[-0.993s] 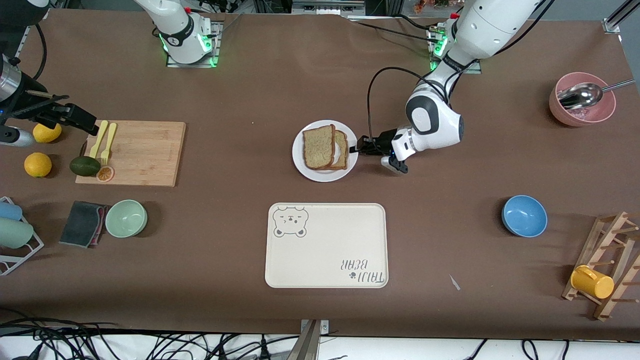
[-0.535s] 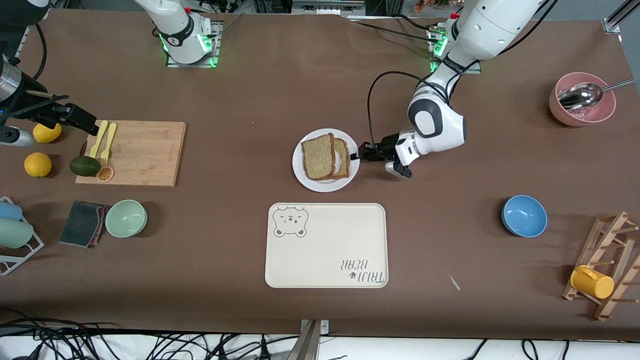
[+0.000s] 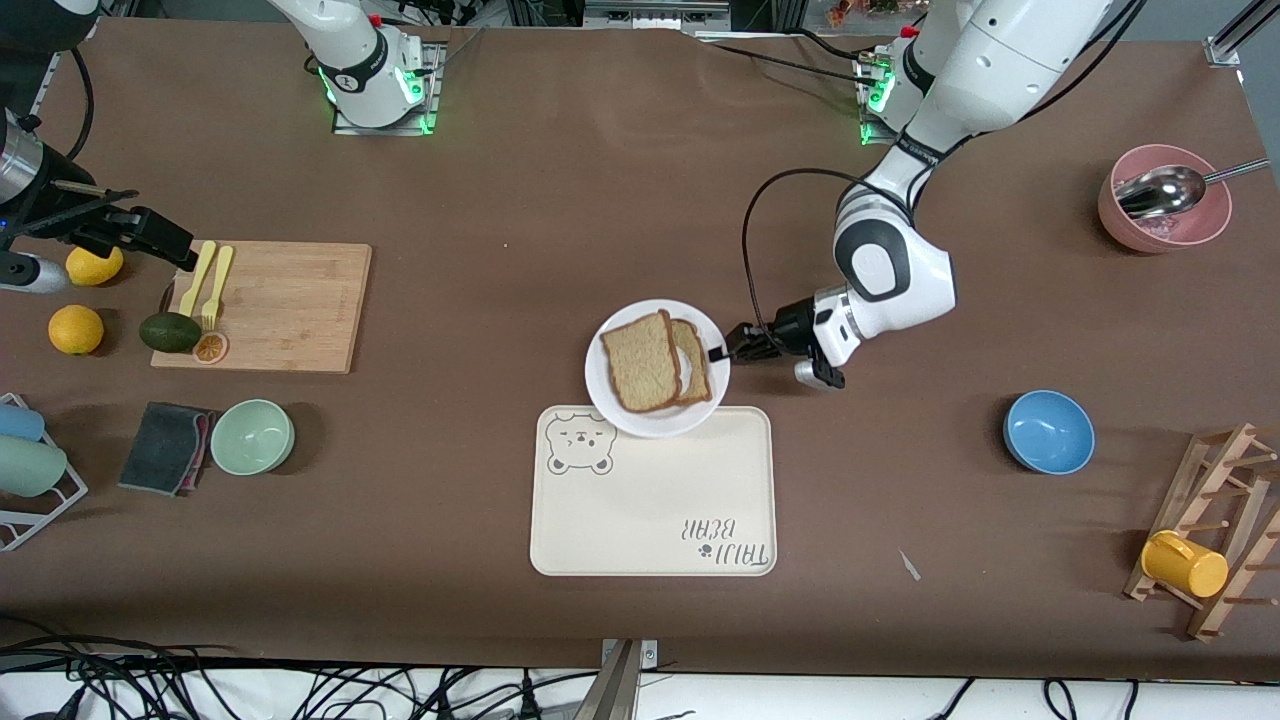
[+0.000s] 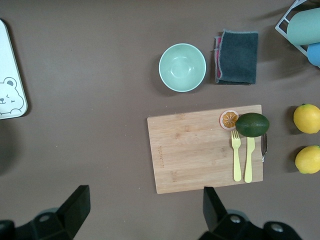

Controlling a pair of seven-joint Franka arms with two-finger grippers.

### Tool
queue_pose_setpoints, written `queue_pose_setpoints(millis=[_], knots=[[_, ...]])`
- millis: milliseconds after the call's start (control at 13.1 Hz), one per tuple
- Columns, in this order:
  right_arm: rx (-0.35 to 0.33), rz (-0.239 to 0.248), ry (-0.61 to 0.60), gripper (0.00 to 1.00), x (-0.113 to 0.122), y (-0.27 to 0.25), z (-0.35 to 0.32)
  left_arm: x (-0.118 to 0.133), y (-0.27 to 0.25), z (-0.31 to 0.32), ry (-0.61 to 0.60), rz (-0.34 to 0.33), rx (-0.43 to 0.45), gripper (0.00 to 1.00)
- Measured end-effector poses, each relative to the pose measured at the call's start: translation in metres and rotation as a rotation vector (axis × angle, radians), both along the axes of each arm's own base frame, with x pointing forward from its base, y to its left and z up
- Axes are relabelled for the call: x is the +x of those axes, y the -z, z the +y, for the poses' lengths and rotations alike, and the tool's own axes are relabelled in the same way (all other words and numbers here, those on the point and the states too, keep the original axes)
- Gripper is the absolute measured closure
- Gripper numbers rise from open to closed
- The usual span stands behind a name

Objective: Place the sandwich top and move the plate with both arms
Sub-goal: 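Slide the white plate with the left gripper onto the bear tray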

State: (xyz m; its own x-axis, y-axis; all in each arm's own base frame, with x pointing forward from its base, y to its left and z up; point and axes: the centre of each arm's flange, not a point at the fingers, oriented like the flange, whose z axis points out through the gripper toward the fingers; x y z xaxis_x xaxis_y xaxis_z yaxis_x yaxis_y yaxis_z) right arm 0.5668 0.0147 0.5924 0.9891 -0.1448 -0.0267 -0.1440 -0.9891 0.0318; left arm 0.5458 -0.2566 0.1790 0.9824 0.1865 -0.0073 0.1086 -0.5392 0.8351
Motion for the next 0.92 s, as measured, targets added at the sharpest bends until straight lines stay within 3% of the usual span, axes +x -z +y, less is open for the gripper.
queue_pose_setpoints(millis=[611, 917], knots=[[0.000, -0.001, 0.000, 0.00, 0.000, 0.000, 0.000, 0.099, 0.033, 0.032, -0.176, -0.001, 0.014, 0.95], [-0.001, -0.002, -0.001, 0.00, 0.000, 0.000, 0.000, 0.115, 0.018, 0.022, -0.215, -0.015, 0.012, 0.95]])
